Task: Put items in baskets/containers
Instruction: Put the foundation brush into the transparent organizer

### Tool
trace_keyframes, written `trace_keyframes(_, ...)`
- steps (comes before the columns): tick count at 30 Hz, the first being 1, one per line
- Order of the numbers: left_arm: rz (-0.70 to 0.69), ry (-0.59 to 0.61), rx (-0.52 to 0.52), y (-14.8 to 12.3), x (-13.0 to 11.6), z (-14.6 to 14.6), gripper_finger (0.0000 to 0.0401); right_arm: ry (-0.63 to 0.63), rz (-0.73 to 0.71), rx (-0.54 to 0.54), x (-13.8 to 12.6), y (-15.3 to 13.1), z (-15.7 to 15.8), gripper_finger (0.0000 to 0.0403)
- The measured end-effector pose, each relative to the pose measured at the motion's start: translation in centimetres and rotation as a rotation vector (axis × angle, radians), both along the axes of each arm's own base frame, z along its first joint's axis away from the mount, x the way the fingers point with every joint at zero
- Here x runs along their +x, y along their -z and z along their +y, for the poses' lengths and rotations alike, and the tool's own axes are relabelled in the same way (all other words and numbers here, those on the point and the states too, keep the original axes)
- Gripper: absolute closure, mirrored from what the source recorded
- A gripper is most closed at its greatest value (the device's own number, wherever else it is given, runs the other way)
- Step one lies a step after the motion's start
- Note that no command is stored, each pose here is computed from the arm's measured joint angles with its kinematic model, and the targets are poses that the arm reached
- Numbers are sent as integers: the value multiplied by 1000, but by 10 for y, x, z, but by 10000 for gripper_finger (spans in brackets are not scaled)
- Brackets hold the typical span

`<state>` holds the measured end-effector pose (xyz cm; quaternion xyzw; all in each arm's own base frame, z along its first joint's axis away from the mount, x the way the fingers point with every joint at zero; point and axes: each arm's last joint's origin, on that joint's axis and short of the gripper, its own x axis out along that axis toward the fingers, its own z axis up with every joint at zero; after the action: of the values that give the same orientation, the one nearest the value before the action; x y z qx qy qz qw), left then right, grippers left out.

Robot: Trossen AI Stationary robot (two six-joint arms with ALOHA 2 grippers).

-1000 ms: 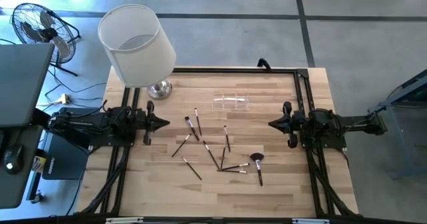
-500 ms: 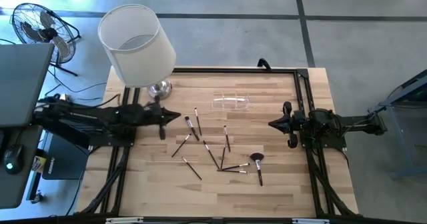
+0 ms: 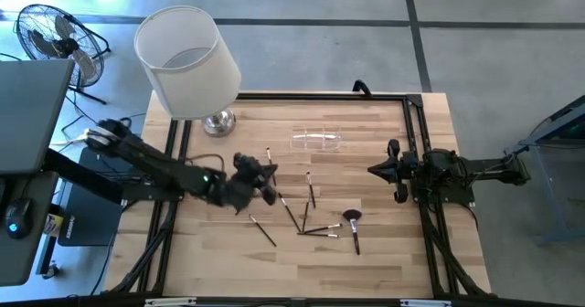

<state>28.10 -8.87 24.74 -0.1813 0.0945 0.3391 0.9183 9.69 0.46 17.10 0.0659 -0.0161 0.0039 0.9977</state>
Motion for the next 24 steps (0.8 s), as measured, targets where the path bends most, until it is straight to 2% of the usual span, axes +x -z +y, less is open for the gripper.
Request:
trace_keyframes(4,-29,-93,-56,-10,24,-22,401,1,0,0,0,0,0,402)
trace_keyframes(8,62,-172,-160,-19,41,-27,401,0,0,0,0,0,0,402)
trace_keyframes(14,333,-397,-486,-18,44,-10,401,1,0,0,0,0,0,402)
trace_keyframes(16,409,-460,-560,-13,42,-3,401,1,0,0,0,0,0,402)
trace_keyframes(18,424,-503,-622,-11,43,3,401,1,0,0,0,0,0,402)
trace_keyframes(24,429,-601,-718,-10,48,32,399,1,-1,0,0,0,0,402)
